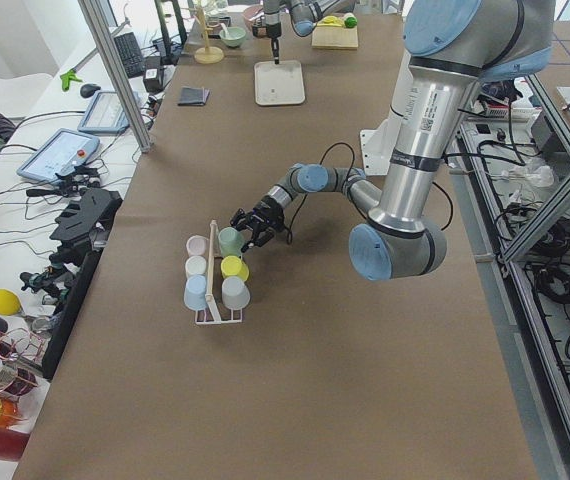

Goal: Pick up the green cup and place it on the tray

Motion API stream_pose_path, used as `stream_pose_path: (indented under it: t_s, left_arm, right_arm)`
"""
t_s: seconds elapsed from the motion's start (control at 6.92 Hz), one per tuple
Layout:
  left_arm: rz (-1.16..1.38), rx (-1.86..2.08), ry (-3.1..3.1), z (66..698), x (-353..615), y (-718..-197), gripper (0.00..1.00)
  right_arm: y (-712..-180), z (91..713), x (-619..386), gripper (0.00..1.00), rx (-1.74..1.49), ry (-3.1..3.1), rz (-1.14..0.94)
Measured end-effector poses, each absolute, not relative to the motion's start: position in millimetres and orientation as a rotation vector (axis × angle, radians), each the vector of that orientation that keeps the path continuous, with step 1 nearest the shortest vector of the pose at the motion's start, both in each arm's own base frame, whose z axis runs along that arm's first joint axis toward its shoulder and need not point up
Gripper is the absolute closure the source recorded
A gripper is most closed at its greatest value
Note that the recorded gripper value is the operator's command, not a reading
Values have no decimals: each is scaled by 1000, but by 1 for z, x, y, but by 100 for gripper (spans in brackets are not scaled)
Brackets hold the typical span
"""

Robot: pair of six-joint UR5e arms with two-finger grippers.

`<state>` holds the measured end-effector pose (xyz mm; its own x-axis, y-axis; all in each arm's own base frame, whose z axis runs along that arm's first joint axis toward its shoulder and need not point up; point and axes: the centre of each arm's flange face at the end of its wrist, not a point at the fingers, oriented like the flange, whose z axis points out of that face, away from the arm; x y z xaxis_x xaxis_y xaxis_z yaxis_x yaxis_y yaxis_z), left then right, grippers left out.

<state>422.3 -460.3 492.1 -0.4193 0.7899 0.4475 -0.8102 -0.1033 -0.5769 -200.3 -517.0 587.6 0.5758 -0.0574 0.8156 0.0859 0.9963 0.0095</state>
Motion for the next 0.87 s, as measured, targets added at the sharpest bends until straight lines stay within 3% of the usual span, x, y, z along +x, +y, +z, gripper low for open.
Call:
stream_pose_path:
  t_s: [0.43, 0.87]
  left_arm:
    - [1727, 44, -936, 480, 394, -466, 52]
    - [1718, 48, -935, 448, 358, -449, 52]
  right_arm:
    - [-534, 451, -294, 100, -64, -1057, 5]
    - [-507, 354, -414, 100, -53, -1085, 5]
